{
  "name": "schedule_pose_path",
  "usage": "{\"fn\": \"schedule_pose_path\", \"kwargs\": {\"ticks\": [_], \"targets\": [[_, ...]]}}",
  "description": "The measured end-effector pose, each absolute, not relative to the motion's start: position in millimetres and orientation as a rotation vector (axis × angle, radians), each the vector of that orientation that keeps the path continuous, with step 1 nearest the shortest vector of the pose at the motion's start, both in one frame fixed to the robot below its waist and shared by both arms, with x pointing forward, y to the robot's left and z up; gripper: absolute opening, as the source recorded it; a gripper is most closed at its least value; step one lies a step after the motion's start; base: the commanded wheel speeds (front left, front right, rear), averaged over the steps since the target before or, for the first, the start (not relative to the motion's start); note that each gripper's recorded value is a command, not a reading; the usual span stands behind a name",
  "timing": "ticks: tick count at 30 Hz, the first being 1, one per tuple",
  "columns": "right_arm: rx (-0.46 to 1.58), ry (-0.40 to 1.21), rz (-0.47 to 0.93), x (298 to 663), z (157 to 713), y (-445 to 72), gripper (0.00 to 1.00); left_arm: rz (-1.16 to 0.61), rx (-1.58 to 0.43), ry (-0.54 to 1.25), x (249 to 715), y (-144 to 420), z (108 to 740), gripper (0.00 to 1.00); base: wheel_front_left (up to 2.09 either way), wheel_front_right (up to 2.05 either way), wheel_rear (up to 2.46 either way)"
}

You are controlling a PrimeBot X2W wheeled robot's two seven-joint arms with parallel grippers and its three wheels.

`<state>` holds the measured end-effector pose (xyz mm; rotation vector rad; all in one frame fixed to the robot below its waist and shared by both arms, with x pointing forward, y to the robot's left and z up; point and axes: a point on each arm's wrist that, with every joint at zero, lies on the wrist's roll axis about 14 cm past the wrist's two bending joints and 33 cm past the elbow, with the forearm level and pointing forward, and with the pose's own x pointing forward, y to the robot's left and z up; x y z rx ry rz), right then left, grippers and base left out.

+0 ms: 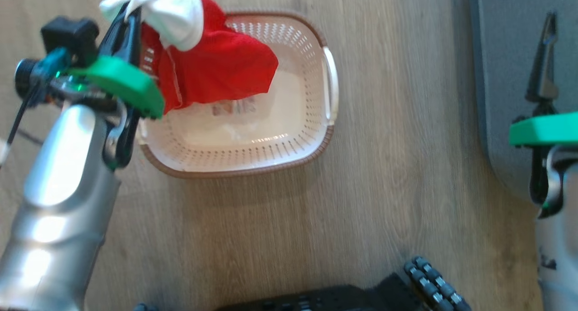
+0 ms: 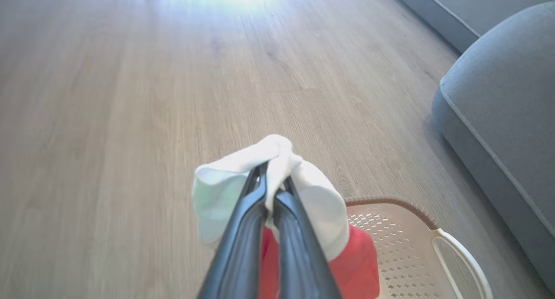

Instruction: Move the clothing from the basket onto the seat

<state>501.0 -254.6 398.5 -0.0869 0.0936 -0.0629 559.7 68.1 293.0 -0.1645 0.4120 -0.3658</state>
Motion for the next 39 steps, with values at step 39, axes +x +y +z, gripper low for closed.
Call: {"fn": "schedule_pose_path", "kwargs": {"ticks": [39], "targets": [[-0.089, -0.004, 0.029, 397, 492, -241, 1.0, 0.014, -0.093, 0.088, 406, 230, 493, 0.0, 0.0, 0.0, 0.0]]}}
